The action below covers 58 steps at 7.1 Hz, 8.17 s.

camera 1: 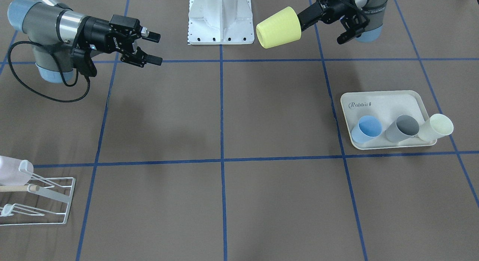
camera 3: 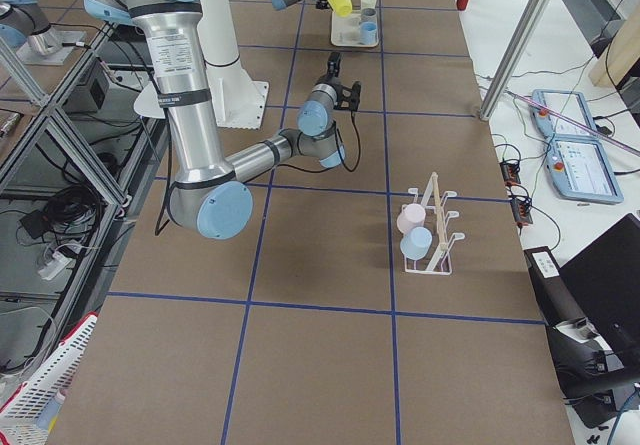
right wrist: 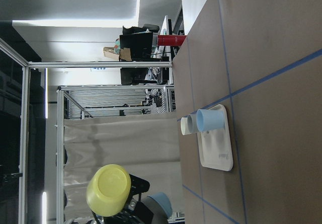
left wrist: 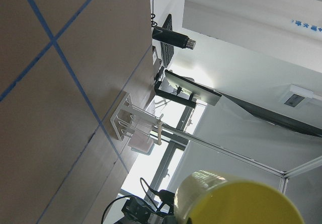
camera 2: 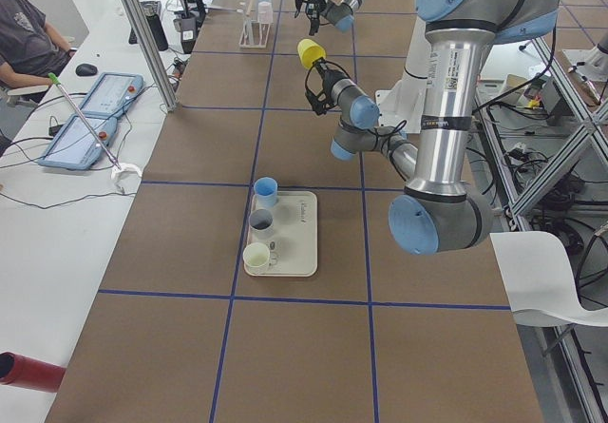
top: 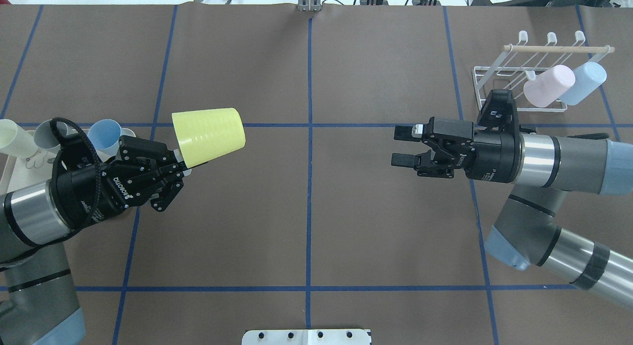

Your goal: Transfer IKEA cup to right arm and place on rack

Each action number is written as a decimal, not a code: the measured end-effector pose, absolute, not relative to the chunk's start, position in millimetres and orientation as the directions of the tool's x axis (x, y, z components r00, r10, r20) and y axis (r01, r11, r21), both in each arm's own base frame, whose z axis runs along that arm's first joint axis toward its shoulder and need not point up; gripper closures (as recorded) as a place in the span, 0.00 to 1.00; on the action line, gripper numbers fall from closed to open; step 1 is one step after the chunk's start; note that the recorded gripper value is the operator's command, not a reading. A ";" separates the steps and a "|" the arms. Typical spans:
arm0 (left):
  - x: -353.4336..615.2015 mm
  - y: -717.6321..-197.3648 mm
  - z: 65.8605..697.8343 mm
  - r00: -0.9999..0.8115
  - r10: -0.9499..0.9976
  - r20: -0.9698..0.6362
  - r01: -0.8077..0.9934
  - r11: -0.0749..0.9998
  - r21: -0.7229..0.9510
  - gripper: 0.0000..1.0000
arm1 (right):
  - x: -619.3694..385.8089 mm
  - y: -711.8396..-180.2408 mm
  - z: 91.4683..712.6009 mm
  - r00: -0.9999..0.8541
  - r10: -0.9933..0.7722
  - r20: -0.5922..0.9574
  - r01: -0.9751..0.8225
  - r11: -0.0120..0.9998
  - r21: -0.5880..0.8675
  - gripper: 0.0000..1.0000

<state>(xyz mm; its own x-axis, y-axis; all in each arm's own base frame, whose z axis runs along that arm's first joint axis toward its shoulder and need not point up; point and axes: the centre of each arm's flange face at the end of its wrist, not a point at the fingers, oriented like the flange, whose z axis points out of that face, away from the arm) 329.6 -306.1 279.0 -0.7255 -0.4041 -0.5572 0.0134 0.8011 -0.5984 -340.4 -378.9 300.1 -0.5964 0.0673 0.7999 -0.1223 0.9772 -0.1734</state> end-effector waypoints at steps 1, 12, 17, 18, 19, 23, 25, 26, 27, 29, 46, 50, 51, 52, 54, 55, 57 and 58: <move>336.3 -298.1 274.2 -0.748 -0.410 -0.522 -0.020 0.800 -0.599 1.00 | -344.6 -379.7 279.6 -0.634 0.095 0.767 -0.092 0.976 -0.197 0.01; 395.5 -268.3 240.6 -0.688 -0.464 -0.558 -0.218 0.866 -0.451 1.00 | -371.4 -366.2 214.9 -0.654 0.015 0.756 0.013 1.000 -0.009 0.01; 417.2 -276.4 225.2 -0.700 -0.460 -0.546 -0.222 0.867 -0.446 1.00 | -378.2 -361.1 205.7 -0.664 -0.003 0.748 0.014 1.000 0.017 0.01; 418.0 -276.7 223.9 -0.701 -0.459 -0.545 -0.222 0.867 -0.445 1.00 | -379.0 -360.3 204.8 -0.665 -0.003 0.747 0.016 1.000 0.018 0.01; 418.6 -276.9 223.4 -0.701 -0.459 -0.545 -0.222 0.867 -0.445 1.00 | -379.6 -359.5 205.0 -0.665 -0.002 0.747 0.018 1.000 0.018 0.01; 420.3 -278.0 223.1 -0.703 -0.459 -0.544 -0.220 0.867 -0.447 1.00 | -383.1 -355.0 206.8 -0.665 0.005 0.747 0.028 0.999 0.019 0.01; 421.4 -278.2 219.4 -0.706 -0.459 -0.539 -0.224 0.868 -0.444 1.00 | -385.3 -352.0 209.7 -0.664 0.008 0.748 0.034 0.999 0.020 0.01; 421.9 -278.4 217.0 -0.709 -0.458 -0.537 -0.226 0.868 -0.442 1.00 | -385.6 -351.4 210.2 -0.664 0.008 0.748 0.036 0.999 0.021 0.01; 422.5 -278.7 215.6 -0.710 -0.457 -0.535 -0.227 0.868 -0.441 1.00 | -386.1 -350.8 210.2 -0.664 0.007 0.748 0.036 0.999 0.022 0.01; 424.9 -279.5 216.8 -0.709 -0.458 -0.537 -0.225 0.868 -0.443 1.00 | -385.5 -349.4 208.3 -0.668 0.007 0.744 0.037 0.999 0.024 0.01; 433.7 -284.7 216.7 -0.707 -0.455 -0.542 -0.217 0.868 -0.446 0.00 | -388.3 -352.5 211.3 -0.662 -0.006 0.749 0.009 1.000 0.017 0.83; 425.8 -296.3 217.4 -0.719 -0.434 -0.543 -0.192 0.875 -0.445 0.00 | -384.1 -354.1 216.3 -0.658 -0.010 0.753 0.004 1.000 0.016 0.78; 419.5 -305.8 218.5 -0.727 -0.418 -0.545 -0.171 0.878 -0.446 0.00 | -380.4 -357.8 219.7 -0.652 -0.013 0.758 -0.005 1.000 0.013 0.78; 413.6 -315.2 220.4 -0.734 -0.403 -0.547 -0.149 0.881 -0.449 0.00 | -371.7 -366.9 227.0 -0.639 -0.021 0.769 -0.026 1.000 0.005 0.78; 404.9 -332.1 225.7 -0.739 -0.378 -0.558 -0.110 0.884 -0.454 0.00 | -344.1 -394.3 242.6 -0.595 -0.050 0.802 -0.087 0.996 -0.003 0.78; 402.7 -342.5 231.7 -0.736 -0.358 -0.575 -0.077 0.888 -0.454 0.00 | -325.7 -412.9 247.7 -0.555 -0.060 0.829 -0.119 0.993 -0.007 0.78; 403.7 -353.9 241.0 -0.722 -0.313 -0.617 -0.012 0.897 -0.442 0.00 | -272.5 -458.6 251.6 -0.429 -0.075 0.900 -0.175 0.985 -0.001 0.79; 405.7 -356.2 242.3 -0.712 -0.305 -0.633 0.008 0.897 -0.442 0.00 | -249.5 -476.2 252.1 -0.355 -0.083 0.931 -0.190 0.982 0.015 0.79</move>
<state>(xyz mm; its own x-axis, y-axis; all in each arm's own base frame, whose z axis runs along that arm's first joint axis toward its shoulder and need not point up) 405.7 -356.2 242.3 -0.7116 -0.3050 -0.6330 0.0083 0.8972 -0.4416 -249.5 -476.2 252.1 -0.3547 -0.0828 0.9313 -0.1903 0.9816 0.0148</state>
